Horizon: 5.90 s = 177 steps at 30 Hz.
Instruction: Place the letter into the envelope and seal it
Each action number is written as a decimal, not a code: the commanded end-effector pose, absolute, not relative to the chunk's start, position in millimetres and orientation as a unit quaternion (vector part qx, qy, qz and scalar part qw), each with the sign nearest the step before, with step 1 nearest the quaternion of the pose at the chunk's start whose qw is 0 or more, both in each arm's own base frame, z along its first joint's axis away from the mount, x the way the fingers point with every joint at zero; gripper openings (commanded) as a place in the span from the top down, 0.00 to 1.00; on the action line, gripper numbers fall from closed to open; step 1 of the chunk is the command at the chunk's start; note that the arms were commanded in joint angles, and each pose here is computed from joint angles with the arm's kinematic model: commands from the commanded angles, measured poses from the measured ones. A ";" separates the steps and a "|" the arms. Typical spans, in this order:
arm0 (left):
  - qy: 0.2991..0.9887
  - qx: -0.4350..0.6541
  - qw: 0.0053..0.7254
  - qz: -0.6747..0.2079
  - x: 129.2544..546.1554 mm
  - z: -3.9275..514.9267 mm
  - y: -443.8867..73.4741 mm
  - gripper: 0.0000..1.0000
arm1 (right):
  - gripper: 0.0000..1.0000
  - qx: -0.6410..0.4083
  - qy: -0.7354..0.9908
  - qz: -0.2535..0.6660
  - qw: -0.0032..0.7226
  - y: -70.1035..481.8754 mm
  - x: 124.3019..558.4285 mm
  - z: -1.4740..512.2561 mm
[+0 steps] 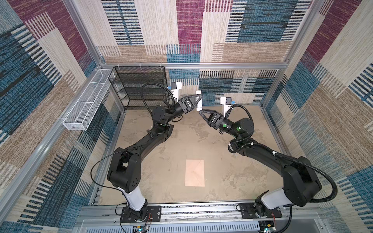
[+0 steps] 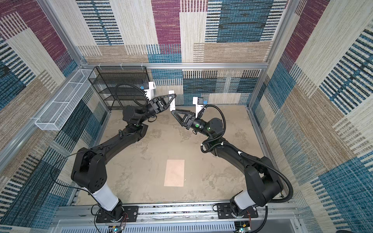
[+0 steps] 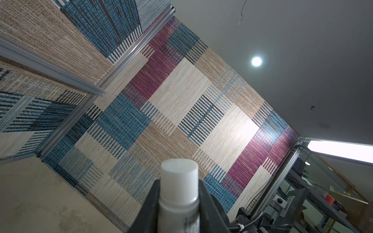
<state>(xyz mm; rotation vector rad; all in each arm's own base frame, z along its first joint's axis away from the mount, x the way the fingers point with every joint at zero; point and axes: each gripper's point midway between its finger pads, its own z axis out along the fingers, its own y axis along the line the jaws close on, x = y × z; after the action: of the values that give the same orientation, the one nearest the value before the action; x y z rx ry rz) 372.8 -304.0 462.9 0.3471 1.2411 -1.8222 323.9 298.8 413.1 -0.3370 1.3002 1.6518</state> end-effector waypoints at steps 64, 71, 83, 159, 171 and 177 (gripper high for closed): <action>0.545 0.185 0.452 -0.681 366.4 446.3 -316.2 1.00 | 0.82 -0.150 0.554 0.648 0.500 299.8 332.4 427.7; 0.582 0.208 0.459 -0.638 357.9 430.8 -323.3 1.00 | 0.86 -0.134 0.600 0.573 0.543 289.8 345.0 433.1; 0.631 0.237 0.451 -0.585 347.1 403.1 -333.3 1.00 | 0.89 -0.071 0.651 0.399 0.642 250.9 363.6 447.6; 0.666 0.286 0.544 -0.423 337.0 352.6 -291.5 1.00 | 0.40 0.023 0.940 0.209 0.269 171.0 456.4 206.8; 0.652 0.351 0.539 -0.400 326.2 335.3 -307.3 1.00 | 0.40 0.003 0.926 0.264 0.270 187.3 445.9 235.2; 0.660 0.382 0.541 -0.355 323.2 313.0 -315.2 1.00 | 0.40 0.046 0.964 0.138 0.221 143.0 437.3 201.5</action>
<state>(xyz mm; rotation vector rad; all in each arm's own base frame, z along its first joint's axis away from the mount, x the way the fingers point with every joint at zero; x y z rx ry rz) 321.2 -314.7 319.8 0.8530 1.5955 -0.9362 447.8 172.6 223.8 0.0488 2.5544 0.5916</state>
